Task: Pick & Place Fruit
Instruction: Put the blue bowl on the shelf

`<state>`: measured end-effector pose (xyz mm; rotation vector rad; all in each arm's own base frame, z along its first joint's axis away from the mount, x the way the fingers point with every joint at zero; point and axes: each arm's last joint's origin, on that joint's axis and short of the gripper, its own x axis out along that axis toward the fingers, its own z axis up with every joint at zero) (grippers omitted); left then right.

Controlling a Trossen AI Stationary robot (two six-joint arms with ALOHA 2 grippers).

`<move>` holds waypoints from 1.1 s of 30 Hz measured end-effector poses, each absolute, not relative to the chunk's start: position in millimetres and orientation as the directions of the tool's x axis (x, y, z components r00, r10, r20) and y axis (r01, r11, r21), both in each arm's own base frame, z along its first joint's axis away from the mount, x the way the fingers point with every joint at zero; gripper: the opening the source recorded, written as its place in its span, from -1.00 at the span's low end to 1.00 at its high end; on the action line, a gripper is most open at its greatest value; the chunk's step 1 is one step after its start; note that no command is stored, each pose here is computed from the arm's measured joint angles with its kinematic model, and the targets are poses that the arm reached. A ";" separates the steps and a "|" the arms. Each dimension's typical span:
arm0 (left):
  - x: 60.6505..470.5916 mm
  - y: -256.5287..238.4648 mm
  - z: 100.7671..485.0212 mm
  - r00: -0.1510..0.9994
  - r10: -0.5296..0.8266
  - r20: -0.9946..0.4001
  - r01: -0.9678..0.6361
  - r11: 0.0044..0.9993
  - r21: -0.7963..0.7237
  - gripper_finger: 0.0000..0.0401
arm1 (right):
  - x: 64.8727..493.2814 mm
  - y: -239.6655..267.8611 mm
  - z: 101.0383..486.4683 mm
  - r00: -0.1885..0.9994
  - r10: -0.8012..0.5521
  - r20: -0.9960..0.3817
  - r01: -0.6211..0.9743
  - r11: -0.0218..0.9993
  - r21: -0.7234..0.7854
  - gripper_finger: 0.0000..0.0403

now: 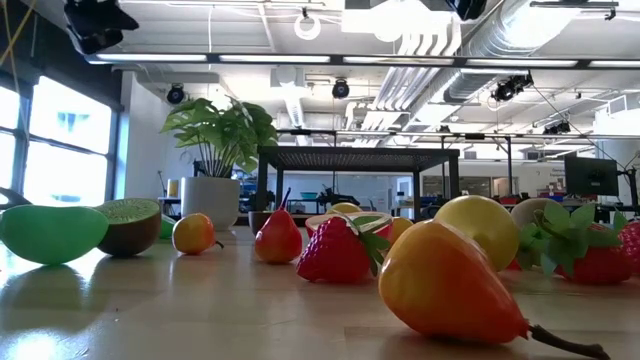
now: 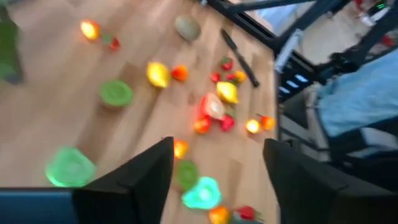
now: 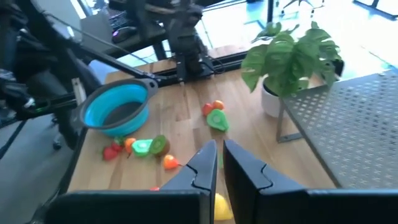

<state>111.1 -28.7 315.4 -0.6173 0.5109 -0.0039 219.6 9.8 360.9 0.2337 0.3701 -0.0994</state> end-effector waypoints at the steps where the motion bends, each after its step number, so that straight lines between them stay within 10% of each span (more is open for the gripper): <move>1: 110.9 -29.0 315.5 0.874 -0.164 -0.456 -0.144 0.810 -0.568 0.29 | 219.6 9.5 361.0 0.928 -0.061 -0.368 0.145 0.968 0.205 -0.90; 18: 109.4 -29.2 315.8 0.871 -0.186 -0.454 -0.143 0.790 -0.596 0.35 | 222.6 6.9 370.3 0.951 -0.152 -0.270 0.210 0.957 0.199 -0.90; 33: 108.8 -33.3 300.0 0.718 -0.292 -0.632 -0.419 0.543 -0.728 0.35 | 222.8 7.0 371.2 0.954 -0.150 -0.261 0.204 0.960 0.192 -0.90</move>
